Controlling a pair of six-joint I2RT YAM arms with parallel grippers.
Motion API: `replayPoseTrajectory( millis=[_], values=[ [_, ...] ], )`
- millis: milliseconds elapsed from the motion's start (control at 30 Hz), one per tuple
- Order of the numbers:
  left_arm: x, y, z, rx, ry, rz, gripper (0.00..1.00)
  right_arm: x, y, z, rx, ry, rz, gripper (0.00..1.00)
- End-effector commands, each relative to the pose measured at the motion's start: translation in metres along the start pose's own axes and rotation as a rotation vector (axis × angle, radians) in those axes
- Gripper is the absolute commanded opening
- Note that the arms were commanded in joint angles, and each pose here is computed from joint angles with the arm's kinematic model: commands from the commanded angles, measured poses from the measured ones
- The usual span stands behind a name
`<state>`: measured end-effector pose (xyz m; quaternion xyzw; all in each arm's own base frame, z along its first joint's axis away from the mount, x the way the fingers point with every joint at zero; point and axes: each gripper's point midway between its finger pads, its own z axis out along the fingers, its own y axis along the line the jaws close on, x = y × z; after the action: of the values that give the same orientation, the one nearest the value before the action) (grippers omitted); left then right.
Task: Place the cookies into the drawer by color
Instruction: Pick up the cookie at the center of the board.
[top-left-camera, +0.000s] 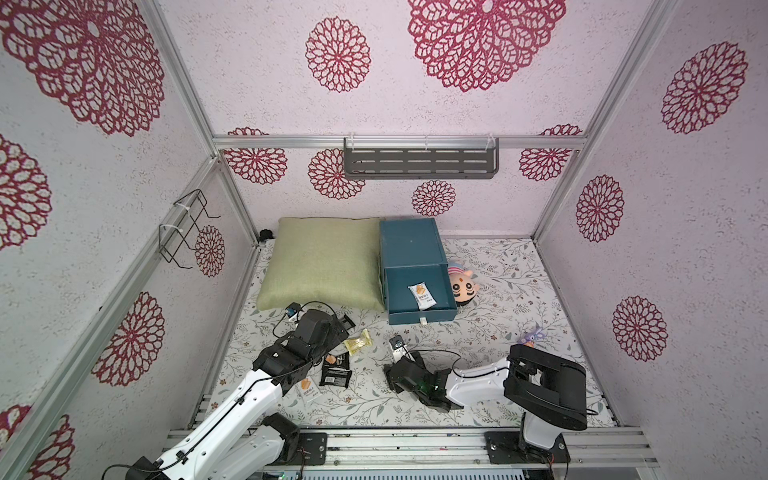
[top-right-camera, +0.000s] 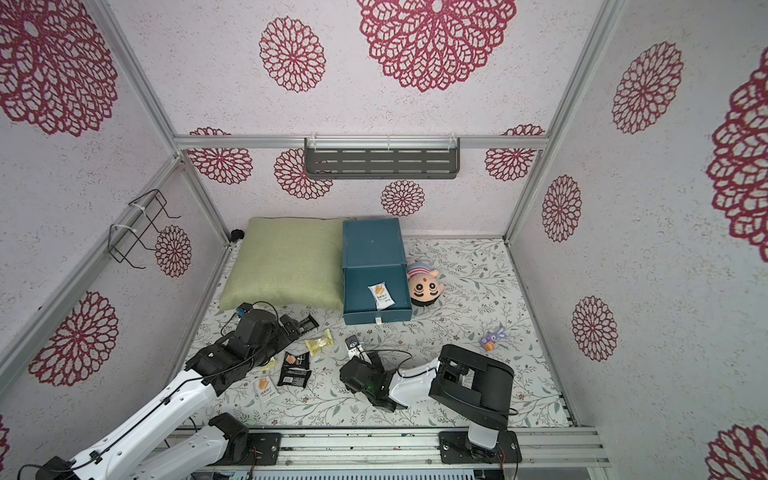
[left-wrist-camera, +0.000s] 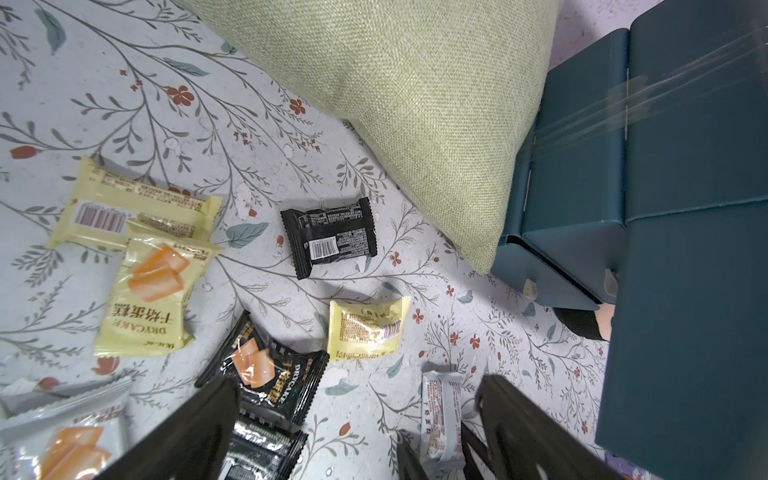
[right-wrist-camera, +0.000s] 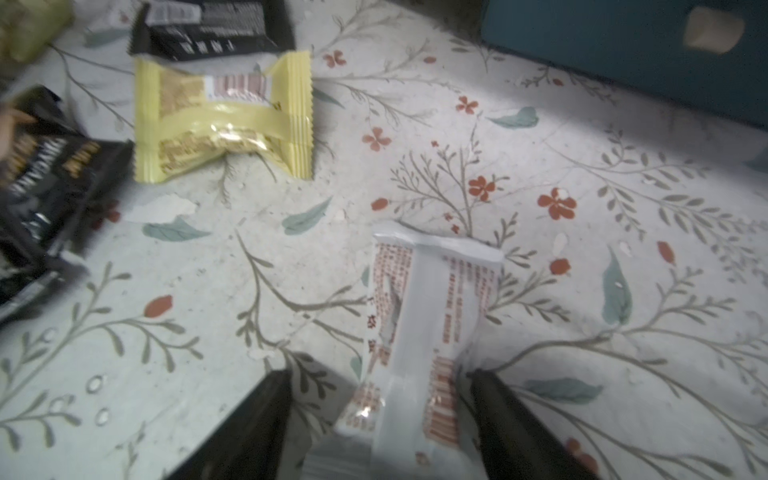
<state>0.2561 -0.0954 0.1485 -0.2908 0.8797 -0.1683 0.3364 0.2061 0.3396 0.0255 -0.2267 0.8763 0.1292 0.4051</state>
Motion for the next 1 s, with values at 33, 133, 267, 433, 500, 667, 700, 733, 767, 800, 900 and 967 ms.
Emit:
replayPoseTrajectory(
  millis=[33,133,267,433,500,667,700,733,767,800,900,967],
  values=[
    [-0.003,0.007,0.000,-0.016,-0.018,-0.001,0.97,0.014,-0.005,-0.004,0.009,0.058,-0.029,0.59],
    [-0.003,0.007,-0.001,-0.016,-0.019,-0.003,0.97,0.005,-0.005,-0.012,-0.004,0.037,-0.026,0.53],
    [-0.004,0.008,-0.001,-0.020,-0.026,-0.004,0.97,-0.011,-0.001,-0.025,-0.043,-0.006,-0.018,0.49],
    [-0.005,0.011,-0.003,-0.022,-0.033,-0.003,0.97,-0.034,0.007,-0.046,-0.133,-0.081,0.008,0.47],
    [-0.006,0.012,-0.004,-0.023,-0.037,-0.008,0.97,-0.042,0.010,-0.055,-0.167,-0.108,0.017,0.46],
    [-0.007,0.016,-0.006,-0.030,-0.047,-0.011,0.98,-0.063,0.026,-0.078,-0.289,-0.167,0.031,0.46],
    [-0.008,0.016,-0.007,-0.031,-0.051,-0.011,0.97,-0.068,0.029,-0.084,-0.316,-0.177,0.034,0.46],
    [-0.008,0.017,-0.008,-0.031,-0.053,-0.012,0.97,-0.073,0.032,-0.089,-0.339,-0.188,0.038,0.46],
    [-0.009,0.017,-0.009,-0.030,-0.056,-0.014,0.97,-0.078,0.035,-0.095,-0.363,-0.202,0.043,0.46],
    [-0.010,0.017,-0.009,-0.028,-0.059,-0.013,0.97,-0.084,0.038,-0.101,-0.384,-0.215,0.050,0.46],
    [-0.010,0.019,-0.011,-0.028,-0.062,-0.018,0.97,-0.101,0.043,-0.116,-0.425,-0.249,0.064,0.46],
    [-0.011,0.019,-0.013,-0.027,-0.068,-0.021,0.98,-0.111,0.045,-0.126,-0.450,-0.271,0.072,0.46]
  ],
)
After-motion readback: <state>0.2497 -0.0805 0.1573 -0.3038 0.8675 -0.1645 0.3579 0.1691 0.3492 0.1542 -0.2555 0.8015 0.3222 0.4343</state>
